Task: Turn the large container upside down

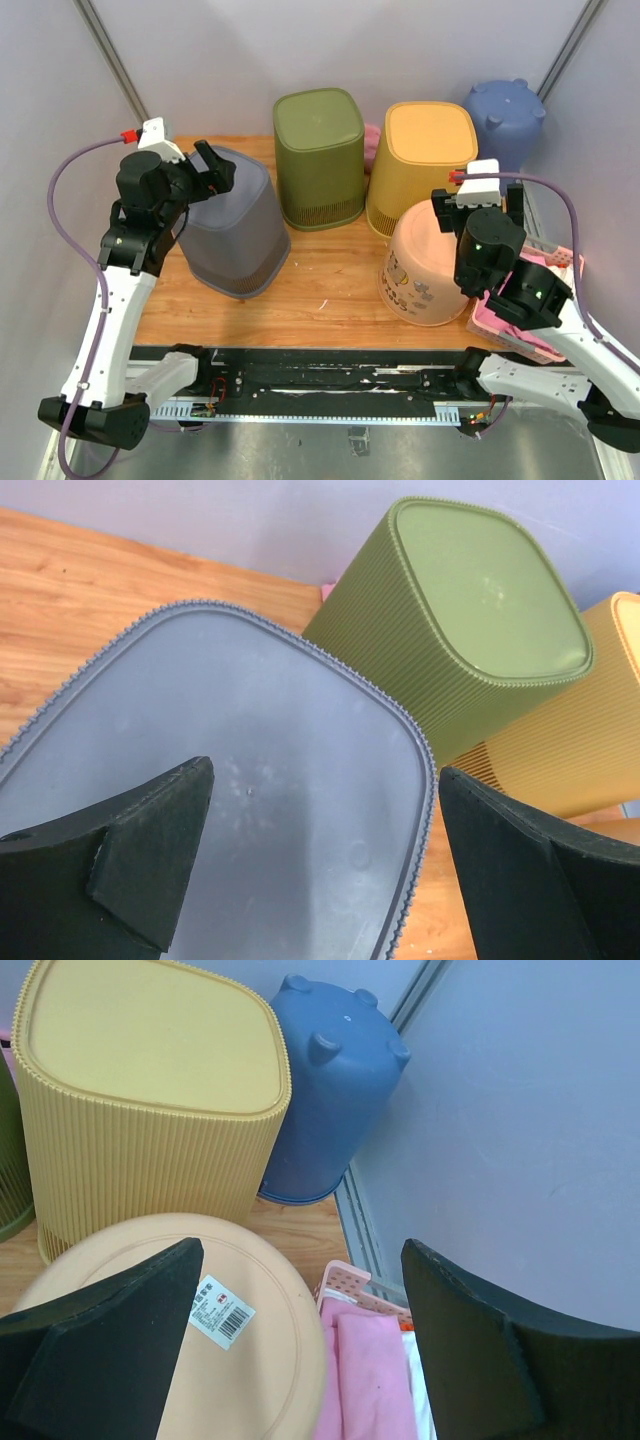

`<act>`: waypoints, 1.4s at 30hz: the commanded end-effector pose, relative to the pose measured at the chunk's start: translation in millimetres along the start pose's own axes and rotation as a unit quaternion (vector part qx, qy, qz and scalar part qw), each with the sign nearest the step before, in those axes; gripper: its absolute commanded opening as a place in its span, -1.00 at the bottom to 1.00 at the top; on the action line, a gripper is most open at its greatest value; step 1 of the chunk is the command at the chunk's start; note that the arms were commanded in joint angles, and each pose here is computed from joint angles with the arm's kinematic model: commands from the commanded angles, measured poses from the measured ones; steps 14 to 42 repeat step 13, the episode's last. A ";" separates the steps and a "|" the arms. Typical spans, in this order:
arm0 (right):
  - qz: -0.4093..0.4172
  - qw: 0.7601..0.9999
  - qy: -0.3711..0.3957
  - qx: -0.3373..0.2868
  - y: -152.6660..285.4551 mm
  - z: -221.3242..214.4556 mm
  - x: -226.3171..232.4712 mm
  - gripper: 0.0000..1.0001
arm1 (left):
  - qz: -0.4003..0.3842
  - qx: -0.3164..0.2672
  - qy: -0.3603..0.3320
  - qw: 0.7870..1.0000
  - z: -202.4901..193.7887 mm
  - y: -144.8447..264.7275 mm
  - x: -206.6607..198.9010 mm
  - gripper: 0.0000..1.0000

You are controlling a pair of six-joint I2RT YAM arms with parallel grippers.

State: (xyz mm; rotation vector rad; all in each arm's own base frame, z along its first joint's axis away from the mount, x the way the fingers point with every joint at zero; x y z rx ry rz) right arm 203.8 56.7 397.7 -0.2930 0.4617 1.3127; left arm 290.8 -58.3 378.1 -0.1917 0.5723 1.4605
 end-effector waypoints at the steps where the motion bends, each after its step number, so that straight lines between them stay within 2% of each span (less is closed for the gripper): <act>1: -0.019 1.000 -0.012 -0.003 2.1 -1.5 -9.2 0.65 | -0.019 -0.048 0.003 0.999 14.7 3.5 -6.9 0.98; 13: -0.033 0.999 -0.033 -0.006 3.6 -3.5 -14.9 0.66 | -0.039 -0.049 0.034 0.997 16.5 5.3 -15.3 0.98; 42: -0.033 0.999 -0.033 -0.006 3.6 -3.5 -14.9 0.66 | -0.039 -0.049 0.034 0.997 16.5 5.3 -15.3 0.98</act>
Point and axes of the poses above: each gripper's point midway between its finger pads, its own y axis back along the fingers, its own x axis along the line the jaws close on, z = x × y, the point moved 4 cm from there along y, back along the fingers, and after that the axes turned 7 degrees about y, right-handed, at the moved point
